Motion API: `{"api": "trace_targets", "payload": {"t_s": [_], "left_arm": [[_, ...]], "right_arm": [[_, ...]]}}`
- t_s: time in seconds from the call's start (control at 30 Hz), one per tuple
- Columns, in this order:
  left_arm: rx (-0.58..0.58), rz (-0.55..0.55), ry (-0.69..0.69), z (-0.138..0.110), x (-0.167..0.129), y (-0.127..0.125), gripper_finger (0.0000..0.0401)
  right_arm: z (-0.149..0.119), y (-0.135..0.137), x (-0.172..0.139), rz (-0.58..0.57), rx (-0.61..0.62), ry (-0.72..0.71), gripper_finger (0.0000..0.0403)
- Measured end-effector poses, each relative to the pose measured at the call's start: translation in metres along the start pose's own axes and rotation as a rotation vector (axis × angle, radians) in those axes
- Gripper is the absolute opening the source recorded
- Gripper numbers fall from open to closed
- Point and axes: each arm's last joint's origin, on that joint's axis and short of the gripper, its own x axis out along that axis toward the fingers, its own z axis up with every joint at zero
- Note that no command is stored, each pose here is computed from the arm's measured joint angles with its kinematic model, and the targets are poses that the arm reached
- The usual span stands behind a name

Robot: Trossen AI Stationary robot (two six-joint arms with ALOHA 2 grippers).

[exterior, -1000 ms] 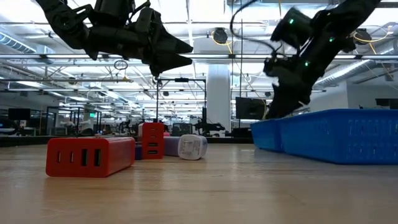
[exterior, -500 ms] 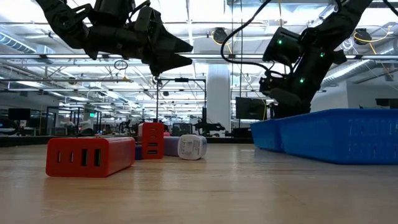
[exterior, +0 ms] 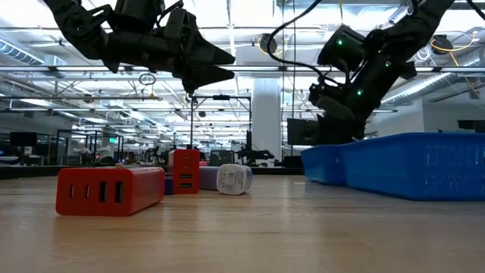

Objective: Pick & Place Office items
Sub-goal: Put the pink charger adapter into the top blue bin

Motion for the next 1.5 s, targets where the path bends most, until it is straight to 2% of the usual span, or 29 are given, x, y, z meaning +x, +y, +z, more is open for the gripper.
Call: {"api": "trace_targets", "payload": {"t_s": [0.33, 0.47, 0.63, 0.73, 0.83, 0.93, 1.03, 1.13, 1.23, 1.5], "left_arm": [[-0.043, -0.001, 0.006, -0.001, 0.0, 0.0, 0.0268], [-0.065, 0.004, 0.054, -0.005, 0.0, 0.0, 0.0265], [-0.184, 0.018, 0.212, -0.021, -0.001, -0.006, 0.0252], [-0.222, 0.017, 0.366, -0.028, 0.0, -0.015, 0.0247], [-0.183, 0.028, 0.562, -0.031, -0.001, -0.025, 0.0247], [-0.117, 0.125, 0.691, -0.028, -0.004, -0.03, 0.0248], [-0.136, 0.204, 0.714, -0.023, -0.004, -0.03, 0.0248], [-0.185, 0.228, 0.716, -0.024, -0.003, -0.029, 0.0248], [-0.181, 0.264, 0.744, -0.028, -0.004, -0.028, 0.0244], [-0.209, 0.289, 0.775, -0.045, 0.008, -0.025, 0.0231]], "right_arm": [[0.019, 0.001, -0.044, 0.069, 0.002, -0.18, 0.0242], [0.021, 0.002, -0.066, 0.119, -0.028, -0.273, 0.0238], [0.016, 0.001, -0.088, 0.151, -0.065, -0.361, 0.0237], [0.011, -0.001, -0.095, 0.163, -0.071, -0.401, 0.0237], [0.006, -0.004, -0.098, 0.172, -0.076, -0.44, 0.0237], [0.003, -0.005, -0.099, 0.177, -0.09, -0.472, 0.0236], [0.001, -0.005, -0.099, 0.183, -0.094, -0.491, 0.0233], [0.001, -0.006, -0.099, 0.182, -0.098, -0.492, 0.0231], [0.001, -0.006, -0.099, 0.182, -0.098, -0.49, 0.0231], [0.001, -0.005, -0.1, 0.184, -0.097, -0.498, 0.0226]]}}
